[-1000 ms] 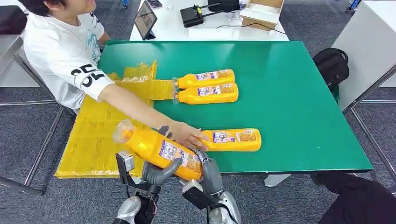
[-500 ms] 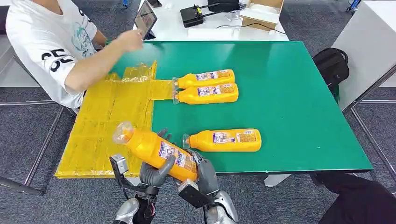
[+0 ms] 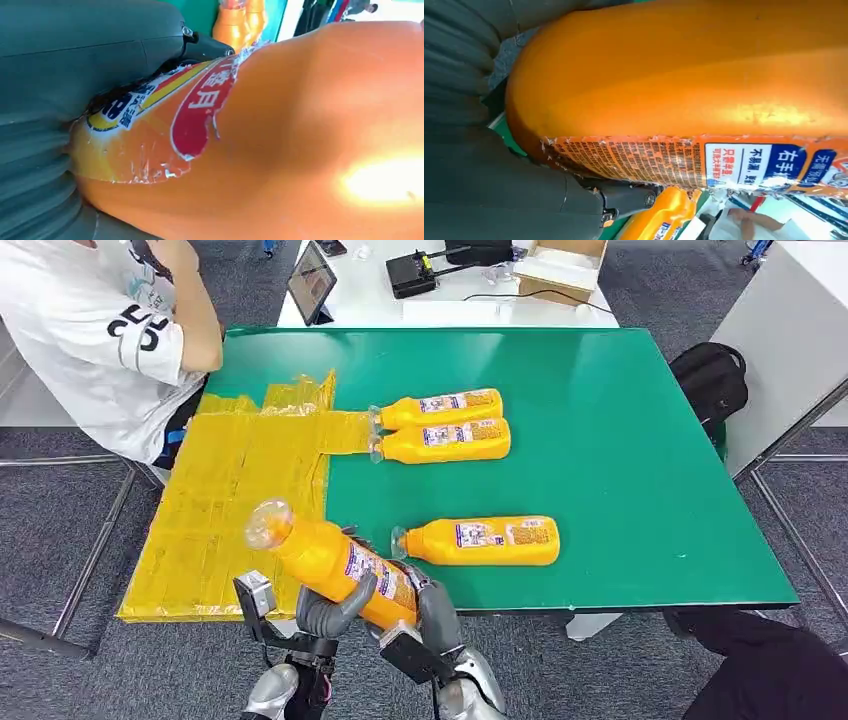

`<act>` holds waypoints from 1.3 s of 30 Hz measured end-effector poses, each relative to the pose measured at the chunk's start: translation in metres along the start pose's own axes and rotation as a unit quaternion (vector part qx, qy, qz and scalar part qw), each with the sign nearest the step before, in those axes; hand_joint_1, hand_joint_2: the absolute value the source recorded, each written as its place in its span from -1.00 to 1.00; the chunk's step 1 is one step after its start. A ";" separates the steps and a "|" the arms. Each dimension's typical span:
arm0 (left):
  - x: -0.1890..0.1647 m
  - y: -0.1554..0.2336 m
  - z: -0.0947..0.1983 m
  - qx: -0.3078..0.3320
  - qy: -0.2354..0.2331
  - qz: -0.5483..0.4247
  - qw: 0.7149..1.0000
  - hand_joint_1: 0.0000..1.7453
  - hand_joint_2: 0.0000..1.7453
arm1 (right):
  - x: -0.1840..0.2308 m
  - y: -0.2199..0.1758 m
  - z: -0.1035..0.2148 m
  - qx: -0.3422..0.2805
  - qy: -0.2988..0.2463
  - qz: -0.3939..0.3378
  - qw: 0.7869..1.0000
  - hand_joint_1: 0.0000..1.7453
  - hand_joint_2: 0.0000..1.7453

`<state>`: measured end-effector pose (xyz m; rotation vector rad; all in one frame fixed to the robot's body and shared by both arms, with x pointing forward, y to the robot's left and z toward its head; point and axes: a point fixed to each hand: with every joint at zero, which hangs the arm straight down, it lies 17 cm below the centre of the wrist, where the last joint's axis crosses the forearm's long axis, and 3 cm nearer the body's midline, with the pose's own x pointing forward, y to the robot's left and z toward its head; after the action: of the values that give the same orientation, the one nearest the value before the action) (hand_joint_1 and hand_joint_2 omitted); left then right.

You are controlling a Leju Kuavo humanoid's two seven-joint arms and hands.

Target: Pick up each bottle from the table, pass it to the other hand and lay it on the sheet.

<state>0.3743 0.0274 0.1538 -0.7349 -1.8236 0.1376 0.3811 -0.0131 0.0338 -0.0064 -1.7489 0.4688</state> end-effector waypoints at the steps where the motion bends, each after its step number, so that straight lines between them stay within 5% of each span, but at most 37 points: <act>1: 0.001 -0.001 0.000 -0.002 -0.002 -0.004 1.000 1.00 1.00 | 0.001 0.001 0.000 0.002 -0.001 -0.002 1.000 -1.00 1.00; 2: 0.002 -0.002 -0.001 -0.003 -0.004 -0.009 1.000 1.00 1.00 | 0.002 0.003 0.000 0.006 -0.002 -0.004 1.000 -1.00 -1.00; 12: 0.018 0.004 -0.010 0.006 -0.031 -0.086 0.996 1.00 1.00 | 0.025 0.020 -0.003 0.051 -0.031 -0.043 0.997 -1.00 -1.00; 20: 0.066 0.040 -0.045 0.055 -0.092 -0.197 0.975 1.00 1.00 | 0.060 0.017 -0.012 0.071 -0.079 -0.060 0.992 -1.00 -1.00; 27: 0.146 0.103 -0.096 0.157 -0.186 -0.423 0.873 1.00 1.00 | 0.084 0.010 -0.019 0.067 -0.114 -0.059 0.989 -1.00 -1.00; 35: 0.157 0.171 -0.108 0.226 -0.166 -0.513 0.811 1.00 1.00 | 0.106 -0.043 -0.037 -0.003 -0.140 -0.094 0.986 -1.00 -1.00; 39: 0.144 0.181 -0.113 0.212 -0.142 -0.604 0.755 1.00 1.00 | 0.108 -0.054 -0.039 -0.021 -0.141 -0.105 0.984 -1.00 -1.00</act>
<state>0.5211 0.2222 0.2363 0.8996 -2.1063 -0.2068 0.4057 -0.0230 0.1584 0.2222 -2.0110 0.2882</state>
